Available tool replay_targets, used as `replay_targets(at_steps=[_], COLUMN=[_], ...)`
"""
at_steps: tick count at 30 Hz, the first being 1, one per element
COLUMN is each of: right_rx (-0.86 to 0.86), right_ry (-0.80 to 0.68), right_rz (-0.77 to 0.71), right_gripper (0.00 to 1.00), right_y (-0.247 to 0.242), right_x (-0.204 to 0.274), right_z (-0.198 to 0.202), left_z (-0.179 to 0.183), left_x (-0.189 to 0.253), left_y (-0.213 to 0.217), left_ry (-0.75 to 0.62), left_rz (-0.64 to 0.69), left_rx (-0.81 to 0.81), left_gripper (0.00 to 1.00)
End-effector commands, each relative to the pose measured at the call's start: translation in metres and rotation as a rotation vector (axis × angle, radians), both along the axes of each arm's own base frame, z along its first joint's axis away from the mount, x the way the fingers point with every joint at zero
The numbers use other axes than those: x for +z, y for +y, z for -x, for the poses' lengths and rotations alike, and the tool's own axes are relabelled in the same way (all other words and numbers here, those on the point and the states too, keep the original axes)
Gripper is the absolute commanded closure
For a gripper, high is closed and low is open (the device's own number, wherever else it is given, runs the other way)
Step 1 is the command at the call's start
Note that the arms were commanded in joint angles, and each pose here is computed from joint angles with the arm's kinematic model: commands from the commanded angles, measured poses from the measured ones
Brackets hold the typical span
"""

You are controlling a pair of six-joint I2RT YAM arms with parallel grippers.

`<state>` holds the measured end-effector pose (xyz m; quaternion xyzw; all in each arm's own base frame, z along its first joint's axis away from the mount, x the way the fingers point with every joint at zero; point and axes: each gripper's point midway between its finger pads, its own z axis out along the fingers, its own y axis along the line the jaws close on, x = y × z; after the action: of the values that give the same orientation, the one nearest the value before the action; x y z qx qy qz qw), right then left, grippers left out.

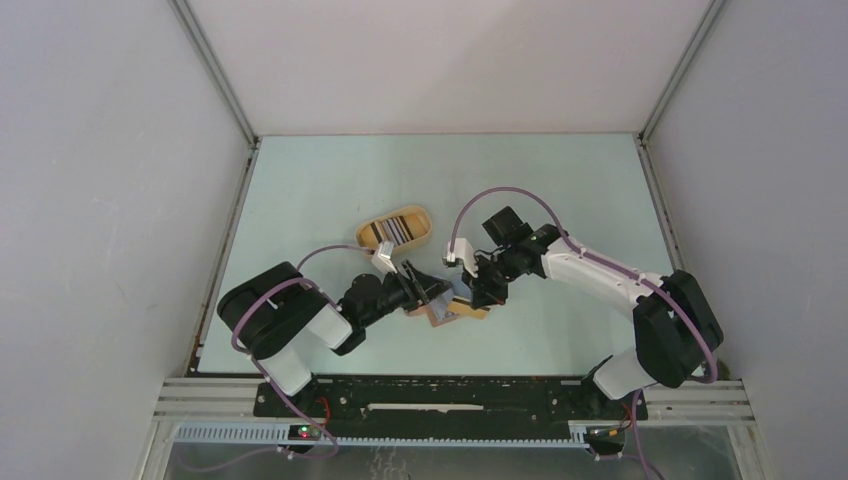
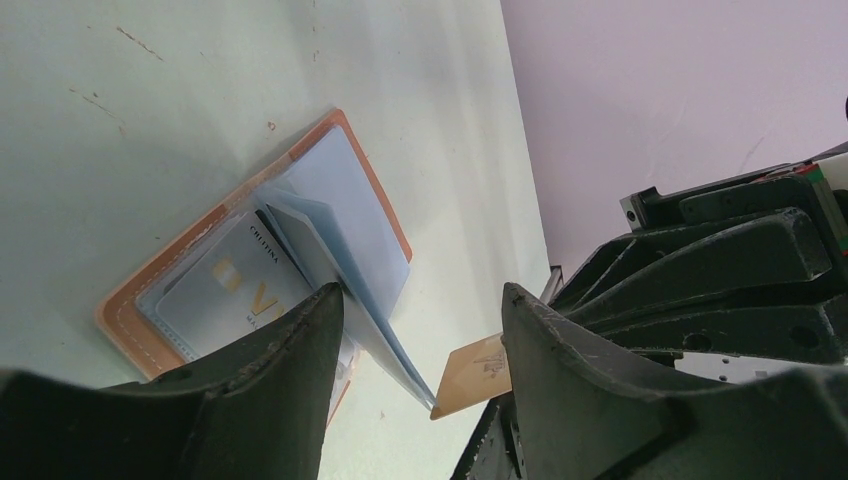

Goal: Put the credit cards into the card holder
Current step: Turn over the card slot in the card holder.

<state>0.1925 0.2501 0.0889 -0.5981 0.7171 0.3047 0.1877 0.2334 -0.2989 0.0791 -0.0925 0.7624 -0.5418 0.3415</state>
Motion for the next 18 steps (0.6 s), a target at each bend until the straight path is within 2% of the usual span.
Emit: replay_targets(at_steps=[1,18], right_rx=[-0.02,-0.014], right_ry=[-0.03,-0.017], right_rz=[-0.027,-0.039], right_gripper=[1.0,1.0], right_y=[-0.0007,-0.0028], right_x=[0.0094,0.0112], right_z=[-0.0062,-0.0047], left_z=[0.0012,0.0009], left_x=[0.0013,-0.0004], left_y=[0.0022,0.0019], left_ry=[-0.001,0.006], left_rz=[0.017,0.013], left_rx=[-0.003,-0.002], left_gripper=[0.36,0.36])
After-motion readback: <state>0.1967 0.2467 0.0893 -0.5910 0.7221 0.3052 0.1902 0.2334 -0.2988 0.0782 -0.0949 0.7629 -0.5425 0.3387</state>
